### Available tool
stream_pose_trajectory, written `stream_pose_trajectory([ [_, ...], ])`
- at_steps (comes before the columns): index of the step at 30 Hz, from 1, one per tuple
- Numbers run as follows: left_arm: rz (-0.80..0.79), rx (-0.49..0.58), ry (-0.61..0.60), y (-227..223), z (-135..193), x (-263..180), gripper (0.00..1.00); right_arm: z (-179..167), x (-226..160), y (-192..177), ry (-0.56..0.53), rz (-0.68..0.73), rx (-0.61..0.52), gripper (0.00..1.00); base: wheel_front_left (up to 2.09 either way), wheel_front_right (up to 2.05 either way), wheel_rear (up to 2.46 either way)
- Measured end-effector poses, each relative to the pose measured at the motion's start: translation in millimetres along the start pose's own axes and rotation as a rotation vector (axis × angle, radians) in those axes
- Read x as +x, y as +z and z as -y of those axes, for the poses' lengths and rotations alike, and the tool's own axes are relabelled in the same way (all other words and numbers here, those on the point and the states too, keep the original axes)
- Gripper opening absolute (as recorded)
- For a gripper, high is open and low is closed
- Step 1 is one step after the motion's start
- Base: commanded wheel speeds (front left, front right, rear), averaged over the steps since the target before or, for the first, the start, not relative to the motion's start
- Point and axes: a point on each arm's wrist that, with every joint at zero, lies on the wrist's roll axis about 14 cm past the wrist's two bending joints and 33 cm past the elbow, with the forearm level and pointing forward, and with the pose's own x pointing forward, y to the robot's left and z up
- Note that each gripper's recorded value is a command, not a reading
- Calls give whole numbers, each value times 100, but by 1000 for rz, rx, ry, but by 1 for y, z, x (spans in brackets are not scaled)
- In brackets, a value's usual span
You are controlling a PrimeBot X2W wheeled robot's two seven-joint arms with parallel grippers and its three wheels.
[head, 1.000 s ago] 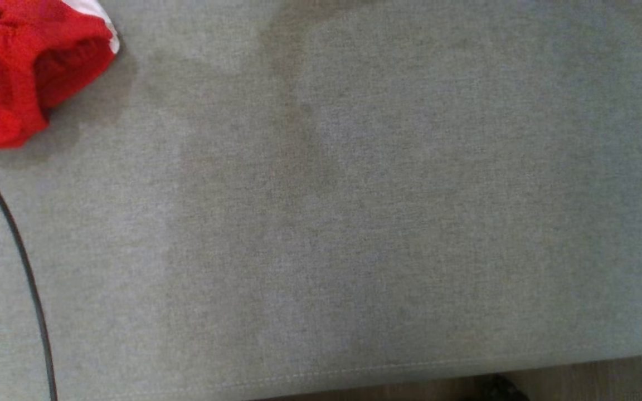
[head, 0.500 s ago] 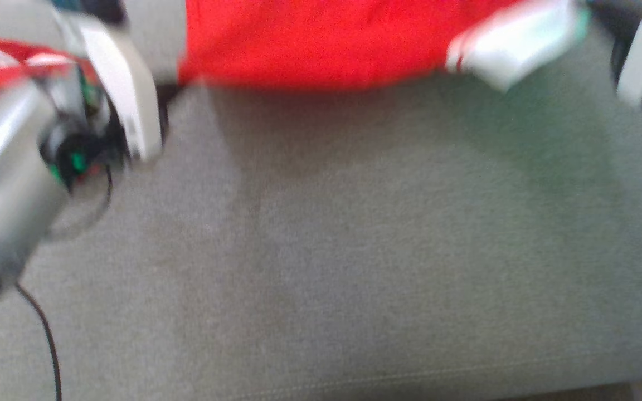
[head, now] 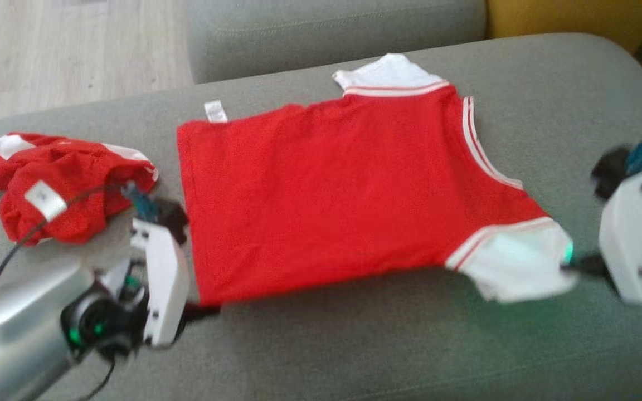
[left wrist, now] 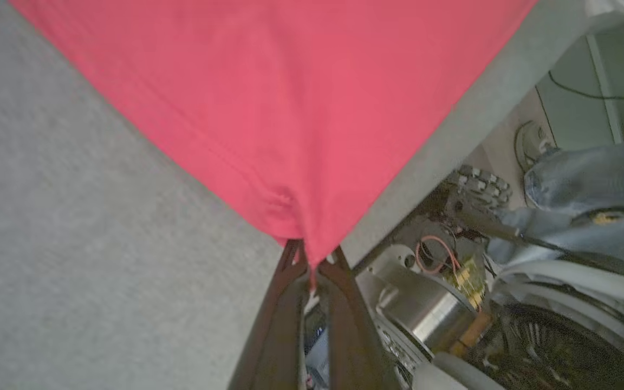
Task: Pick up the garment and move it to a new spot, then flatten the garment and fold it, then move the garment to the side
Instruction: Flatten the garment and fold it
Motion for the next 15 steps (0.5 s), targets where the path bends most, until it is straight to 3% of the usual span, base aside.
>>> stream_pose_trajectory([
  [6, -149, -26, -64, -38, 21, -9, 0, -22, -2, -30, 75, -95, -3, 0, 0, 0, 0],
  [15, -194, -59, -44, -30, 2, -14, 0, -12, 2, 11, 52, -73, 30, 0, 0, 0, 0],
])
